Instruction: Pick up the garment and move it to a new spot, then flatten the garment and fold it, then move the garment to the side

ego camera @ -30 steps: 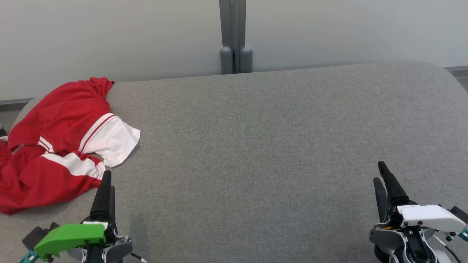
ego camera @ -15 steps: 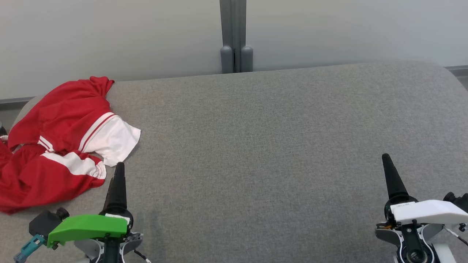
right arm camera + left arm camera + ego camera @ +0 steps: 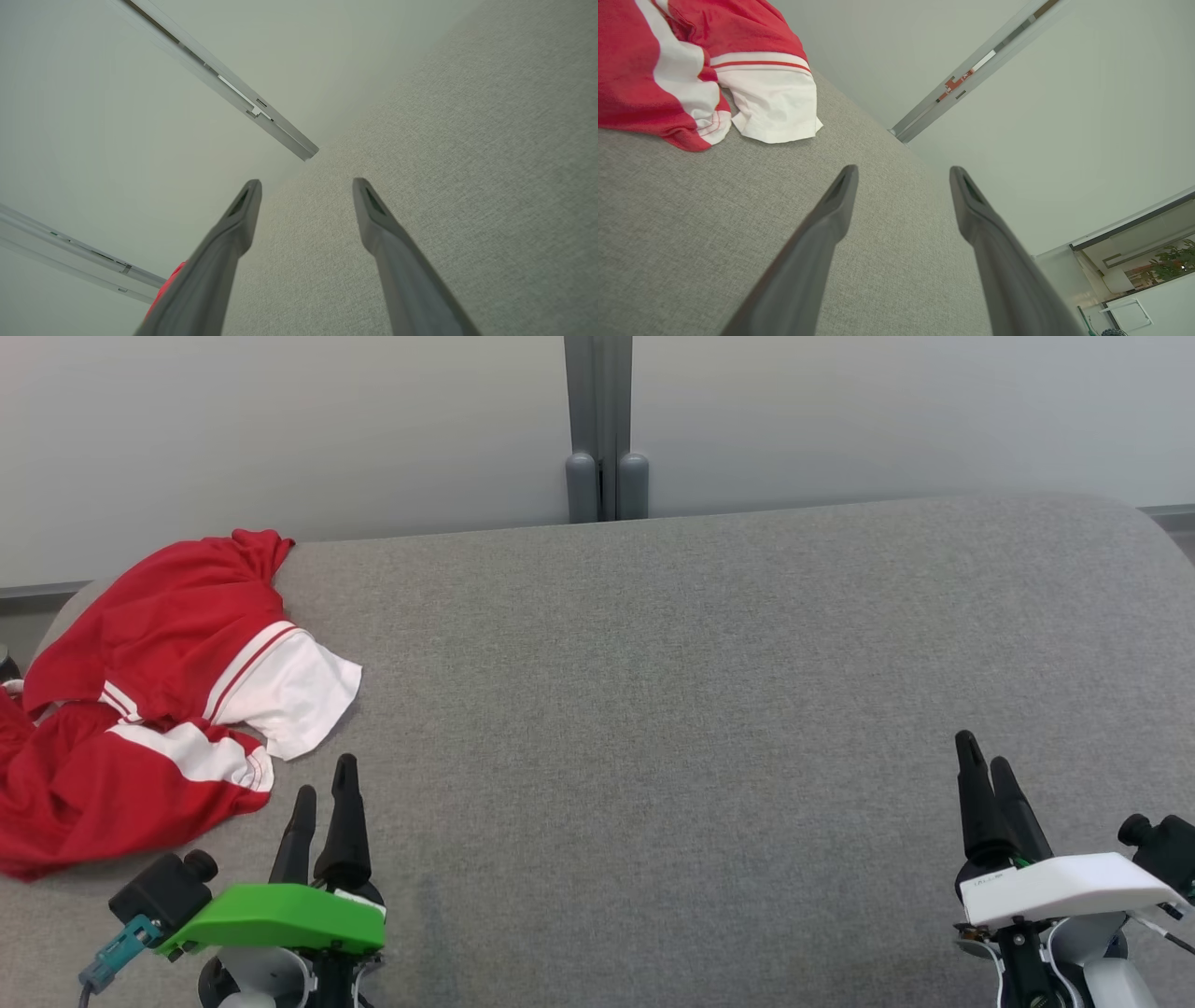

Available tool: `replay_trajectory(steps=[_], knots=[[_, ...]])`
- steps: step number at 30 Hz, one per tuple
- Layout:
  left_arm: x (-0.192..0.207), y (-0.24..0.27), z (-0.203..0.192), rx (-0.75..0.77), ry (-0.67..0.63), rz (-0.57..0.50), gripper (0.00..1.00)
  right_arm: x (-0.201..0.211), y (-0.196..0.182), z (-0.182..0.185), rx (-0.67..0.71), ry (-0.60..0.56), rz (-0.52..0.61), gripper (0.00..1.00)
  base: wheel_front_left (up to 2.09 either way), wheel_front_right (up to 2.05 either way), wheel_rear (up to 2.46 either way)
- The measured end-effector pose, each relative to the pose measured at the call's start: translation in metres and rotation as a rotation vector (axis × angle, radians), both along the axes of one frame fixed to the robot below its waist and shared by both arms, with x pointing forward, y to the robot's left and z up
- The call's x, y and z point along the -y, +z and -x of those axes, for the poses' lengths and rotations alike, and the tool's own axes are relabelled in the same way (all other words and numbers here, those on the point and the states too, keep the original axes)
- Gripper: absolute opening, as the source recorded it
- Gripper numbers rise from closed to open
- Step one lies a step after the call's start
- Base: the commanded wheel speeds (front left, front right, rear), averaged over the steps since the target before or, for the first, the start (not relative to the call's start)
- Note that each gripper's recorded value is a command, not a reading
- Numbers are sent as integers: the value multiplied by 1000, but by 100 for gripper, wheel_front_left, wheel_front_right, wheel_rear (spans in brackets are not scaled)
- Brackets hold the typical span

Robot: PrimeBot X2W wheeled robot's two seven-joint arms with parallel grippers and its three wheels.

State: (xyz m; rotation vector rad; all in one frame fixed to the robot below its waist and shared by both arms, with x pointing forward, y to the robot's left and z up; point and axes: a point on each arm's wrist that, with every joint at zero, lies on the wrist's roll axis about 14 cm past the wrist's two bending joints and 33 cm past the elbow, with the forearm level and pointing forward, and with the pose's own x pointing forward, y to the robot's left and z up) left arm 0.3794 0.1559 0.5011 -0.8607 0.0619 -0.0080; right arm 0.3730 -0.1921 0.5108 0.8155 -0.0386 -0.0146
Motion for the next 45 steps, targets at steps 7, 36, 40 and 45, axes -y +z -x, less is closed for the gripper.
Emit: replay_trajectory(steps=[7, 36, 40, 45], knots=[[3, -2, 2, 8, -6, -125, 100, -6, -2, 2, 0, 15, 110, 100, 0, 0, 0], [14, -20, 10, 9, -46, -470, 100, -24, -14, 7, 0, 74, 442, 100, 0, 0, 0], [14, -22, 10, 10, -45, -505, 100, -25, -14, 8, 8, 77, 480, 100, 0, 0, 0], [14, -21, 11, 20, -43, -546, 100, -24, -13, 9, 15, 75, 522, 100, 0, 0, 0]])
